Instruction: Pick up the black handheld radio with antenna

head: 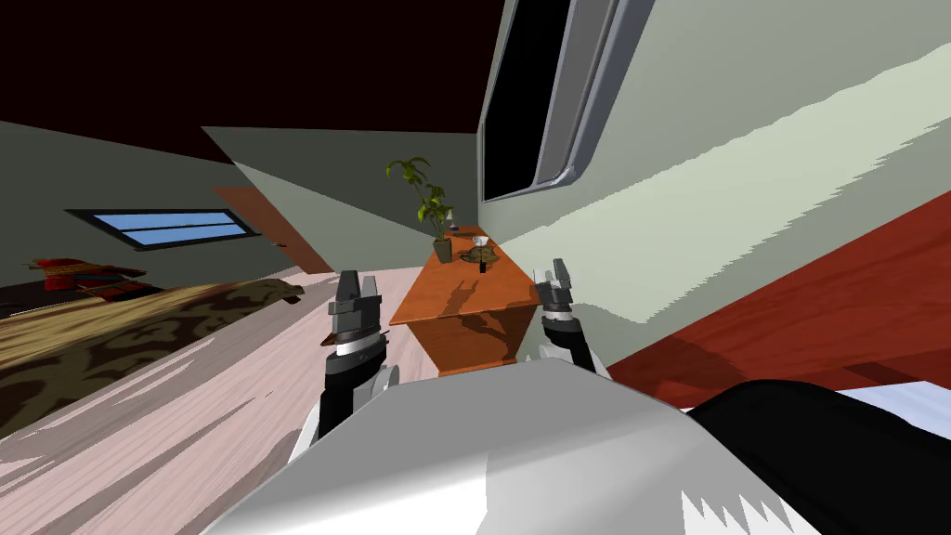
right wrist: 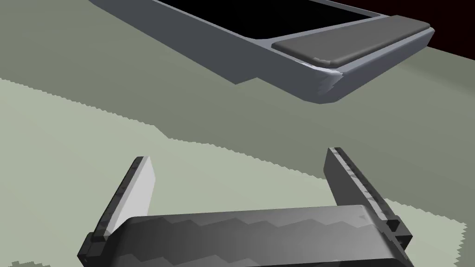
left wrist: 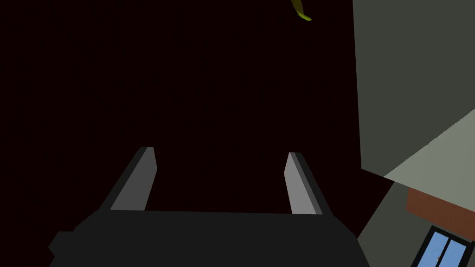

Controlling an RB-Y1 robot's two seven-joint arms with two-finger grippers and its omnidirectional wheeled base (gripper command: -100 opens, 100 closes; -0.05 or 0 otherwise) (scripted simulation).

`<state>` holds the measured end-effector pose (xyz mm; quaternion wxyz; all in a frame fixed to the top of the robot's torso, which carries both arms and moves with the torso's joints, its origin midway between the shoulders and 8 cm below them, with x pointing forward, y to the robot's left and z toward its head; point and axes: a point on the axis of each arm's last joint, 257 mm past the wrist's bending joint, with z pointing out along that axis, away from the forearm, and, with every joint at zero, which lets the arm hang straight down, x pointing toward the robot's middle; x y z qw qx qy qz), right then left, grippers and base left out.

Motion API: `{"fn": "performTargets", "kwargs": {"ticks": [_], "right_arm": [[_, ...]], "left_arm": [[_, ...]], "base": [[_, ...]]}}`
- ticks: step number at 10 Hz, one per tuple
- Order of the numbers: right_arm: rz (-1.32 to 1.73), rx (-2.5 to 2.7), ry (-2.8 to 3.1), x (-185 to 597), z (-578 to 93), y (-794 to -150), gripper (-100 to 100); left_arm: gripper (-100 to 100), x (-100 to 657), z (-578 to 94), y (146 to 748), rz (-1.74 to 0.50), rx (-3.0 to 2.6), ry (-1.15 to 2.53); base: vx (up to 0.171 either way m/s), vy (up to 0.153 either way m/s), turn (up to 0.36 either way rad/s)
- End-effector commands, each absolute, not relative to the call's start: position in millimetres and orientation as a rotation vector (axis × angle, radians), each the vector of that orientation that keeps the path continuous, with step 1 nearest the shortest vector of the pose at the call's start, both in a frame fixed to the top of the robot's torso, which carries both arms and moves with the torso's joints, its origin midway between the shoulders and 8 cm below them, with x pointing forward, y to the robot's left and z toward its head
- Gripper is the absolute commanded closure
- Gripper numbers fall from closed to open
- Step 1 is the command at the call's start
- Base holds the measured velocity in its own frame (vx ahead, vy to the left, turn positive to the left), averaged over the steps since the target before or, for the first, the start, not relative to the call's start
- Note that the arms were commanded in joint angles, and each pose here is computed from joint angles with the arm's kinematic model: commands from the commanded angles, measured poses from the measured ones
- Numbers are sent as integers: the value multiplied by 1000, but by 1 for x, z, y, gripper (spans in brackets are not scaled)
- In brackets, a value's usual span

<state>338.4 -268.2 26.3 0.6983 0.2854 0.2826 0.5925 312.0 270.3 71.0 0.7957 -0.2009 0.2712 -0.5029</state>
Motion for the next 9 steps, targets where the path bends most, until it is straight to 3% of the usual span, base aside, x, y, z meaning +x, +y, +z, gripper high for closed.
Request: {"fn": "performTargets", "kwargs": {"ticks": [1, 4, 9], "right_arm": [[1333, 609, 657, 341, 26, -264, -100], [1366, 555, 709, 351, 25, -256, -100], [1406, 517, 775, 378, 14, -250, -100]], "left_arm": [[0, 312, 71, 270, -1081, -432, 583], [0, 312, 71, 270, -1081, -432, 582], [0, 312, 71, 270, -1081, -432, 582]], "base": [[-11, 57, -5], [-31, 194, -23], [-44, 271, -33]]}}
